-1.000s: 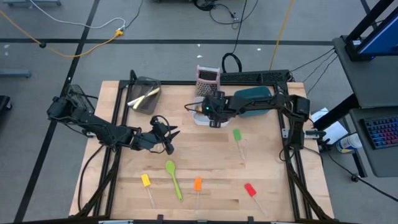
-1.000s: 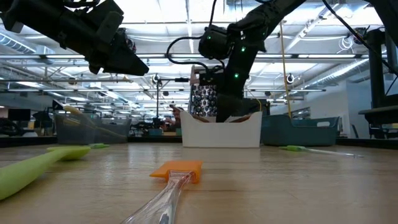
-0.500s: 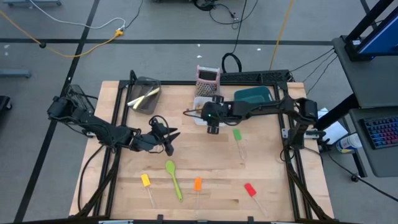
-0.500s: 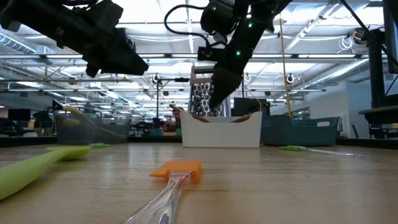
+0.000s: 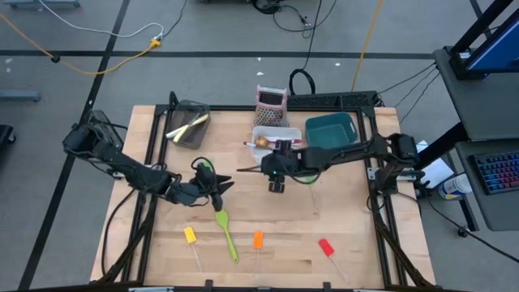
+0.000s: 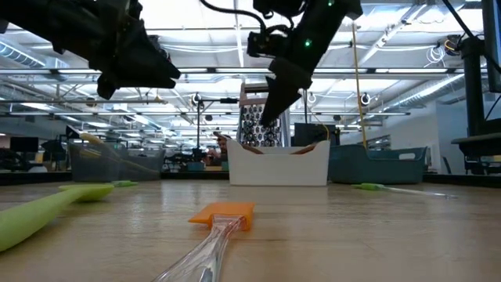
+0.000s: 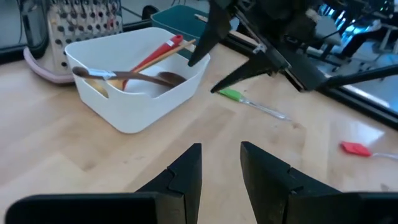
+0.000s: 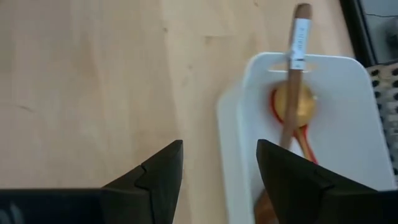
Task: Pick & Place Kitchen Items
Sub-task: Put the green spoon into the white bin
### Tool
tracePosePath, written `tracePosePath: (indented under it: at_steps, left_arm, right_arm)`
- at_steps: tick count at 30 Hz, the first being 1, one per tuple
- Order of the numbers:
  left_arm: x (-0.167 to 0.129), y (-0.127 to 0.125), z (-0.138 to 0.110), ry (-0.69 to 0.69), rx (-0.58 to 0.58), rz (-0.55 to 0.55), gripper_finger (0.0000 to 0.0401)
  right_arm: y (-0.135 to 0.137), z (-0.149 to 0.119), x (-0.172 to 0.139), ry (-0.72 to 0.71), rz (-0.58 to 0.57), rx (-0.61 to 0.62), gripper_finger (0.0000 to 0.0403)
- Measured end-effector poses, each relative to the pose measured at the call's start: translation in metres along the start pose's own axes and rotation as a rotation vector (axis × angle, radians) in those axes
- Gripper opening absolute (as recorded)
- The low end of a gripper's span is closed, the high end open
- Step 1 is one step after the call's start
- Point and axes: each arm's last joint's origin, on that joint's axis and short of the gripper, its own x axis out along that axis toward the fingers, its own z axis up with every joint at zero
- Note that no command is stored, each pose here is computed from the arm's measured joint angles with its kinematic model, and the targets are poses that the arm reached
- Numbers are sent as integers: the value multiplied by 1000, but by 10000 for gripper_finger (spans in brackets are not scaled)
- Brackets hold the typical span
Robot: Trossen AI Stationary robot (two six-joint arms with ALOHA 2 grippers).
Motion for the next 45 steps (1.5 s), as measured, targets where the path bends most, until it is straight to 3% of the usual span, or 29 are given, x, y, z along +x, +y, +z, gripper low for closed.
tracePosePath:
  at_steps: [7,12,17,24,28,35,38,45]
  left_arm:
    - [-8,-10,-3,-53,-23,-10,115]
    - [-8,-14,-9,-46,-39,-17,115]
    - [-6,-18,-13,-31,-83,-23,115]
    - [2,-50,4,-25,6,-33,115]
    - [6,-69,17,22,54,-5,115]
    - [3,-88,22,119,11,-11,115]
    - [-2,-93,19,161,-49,-59,115]
    - [-12,-97,8,192,-89,-50,115]
  right_arm:
    - [36,-3,-11,-35,56,-45,196]
    - [58,-14,-16,-29,-12,-84,196]
    - [74,-26,-20,4,9,-102,196]
    - [86,-34,-33,30,28,-135,196]
    - [84,-36,-50,27,35,-94,196]
    - [84,-46,-82,-67,87,-16,196]
    - [84,-63,-88,-115,120,26,196]
    - [83,-104,-84,-343,240,157,196]
